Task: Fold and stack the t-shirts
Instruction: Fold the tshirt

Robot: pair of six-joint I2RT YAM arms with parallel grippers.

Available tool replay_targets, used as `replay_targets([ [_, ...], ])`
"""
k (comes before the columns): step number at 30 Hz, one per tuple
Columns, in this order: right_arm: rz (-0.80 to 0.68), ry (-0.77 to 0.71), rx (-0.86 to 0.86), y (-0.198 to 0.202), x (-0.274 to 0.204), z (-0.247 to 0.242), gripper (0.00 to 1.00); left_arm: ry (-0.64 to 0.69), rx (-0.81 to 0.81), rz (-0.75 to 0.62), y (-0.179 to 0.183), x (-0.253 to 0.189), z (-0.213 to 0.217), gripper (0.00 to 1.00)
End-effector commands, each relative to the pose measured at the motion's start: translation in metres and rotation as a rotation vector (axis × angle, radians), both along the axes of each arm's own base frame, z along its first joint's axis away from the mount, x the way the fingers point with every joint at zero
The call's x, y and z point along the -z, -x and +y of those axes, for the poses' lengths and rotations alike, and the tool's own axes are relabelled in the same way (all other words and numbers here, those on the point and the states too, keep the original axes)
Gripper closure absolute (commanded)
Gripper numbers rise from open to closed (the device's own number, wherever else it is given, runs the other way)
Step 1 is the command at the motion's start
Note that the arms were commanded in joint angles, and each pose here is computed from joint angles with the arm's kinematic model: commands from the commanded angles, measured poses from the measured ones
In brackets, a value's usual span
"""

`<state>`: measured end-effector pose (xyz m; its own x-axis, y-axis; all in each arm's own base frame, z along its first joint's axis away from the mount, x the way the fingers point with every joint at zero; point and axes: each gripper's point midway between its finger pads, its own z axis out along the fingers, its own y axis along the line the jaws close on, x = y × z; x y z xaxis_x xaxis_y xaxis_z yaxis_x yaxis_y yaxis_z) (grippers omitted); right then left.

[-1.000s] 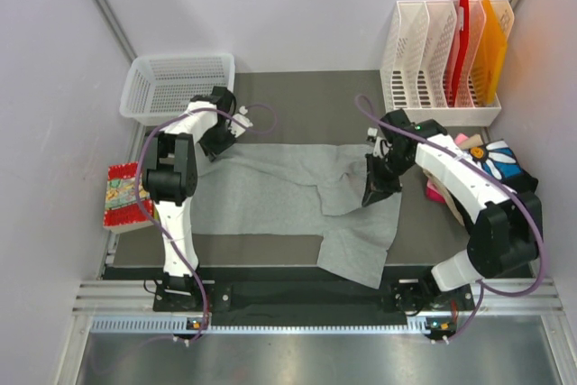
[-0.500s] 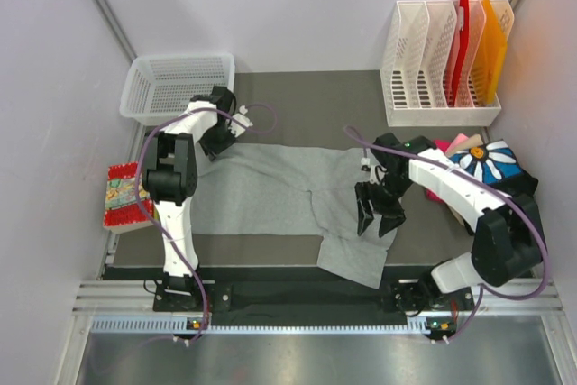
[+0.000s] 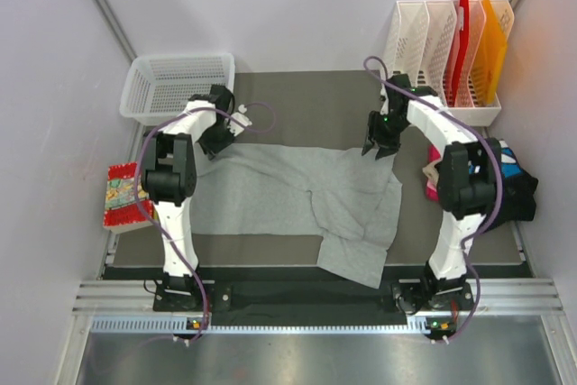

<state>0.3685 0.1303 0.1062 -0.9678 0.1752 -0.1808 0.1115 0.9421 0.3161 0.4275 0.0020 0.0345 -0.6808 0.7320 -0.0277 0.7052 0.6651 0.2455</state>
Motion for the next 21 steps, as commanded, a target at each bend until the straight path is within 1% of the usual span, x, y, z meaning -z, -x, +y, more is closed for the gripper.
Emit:
replay_targets([
  [1, 0.025, -0.001, -0.018, -0.018, 0.03, 0.011, 0.55, 0.028, -0.021, -0.094, -0.004, -0.043, 0.01, 0.66],
  [2, 0.044, 0.011, -0.021, -0.016, 0.036, 0.01, 0.58, 0.041, -0.03, -0.092, -0.003, -0.044, 0.012, 0.66],
  [5, 0.089, 0.037, -0.029, -0.007, 0.051, 0.004, 0.61, 0.058, -0.046, -0.078, 0.006, -0.053, 0.018, 0.65],
  [6, 0.109, 0.051, -0.038, 0.0, 0.057, 0.002, 0.61, 0.064, -0.046, -0.079, 0.01, -0.059, 0.019, 0.65],
  [10, 0.131, 0.103, -0.033, 0.004, 0.069, -0.011, 0.61, 0.071, -0.04, -0.075, 0.019, -0.071, 0.023, 0.65],
  [12, 0.111, 0.128, -0.02, -0.007, 0.07, -0.017, 0.61, 0.092, -0.038, -0.072, 0.023, -0.076, 0.02, 0.65],
  [13, 0.117, 0.138, -0.014, -0.011, 0.076, -0.019, 0.61, 0.114, -0.04, -0.045, 0.031, -0.078, 0.016, 0.65],
  [15, 0.081, 0.161, 0.002, -0.032, 0.073, -0.023, 0.61, 0.168, -0.049, -0.019, 0.041, -0.084, 0.006, 0.65],
  [16, 0.092, 0.173, 0.001, -0.038, 0.082, -0.024, 0.62, 0.203, -0.043, -0.002, 0.047, -0.085, -0.001, 0.65],
  [17, 0.089, 0.191, 0.002, -0.043, 0.082, -0.026, 0.62, 0.212, -0.043, 0.031, 0.057, -0.086, -0.003, 0.65],
  [18, 0.046, 0.196, 0.005, -0.06, 0.074, -0.025, 0.63, 0.225, -0.038, 0.028, 0.063, -0.092, -0.005, 0.65],
  [19, 0.058, 0.212, 0.004, -0.065, 0.083, -0.027, 0.63, 0.246, -0.035, 0.049, 0.071, -0.092, -0.009, 0.64],
  [21, 0.032, 0.233, 0.015, -0.081, 0.081, -0.032, 0.64, 0.268, -0.018, 0.091, 0.09, -0.098, -0.013, 0.64],
])
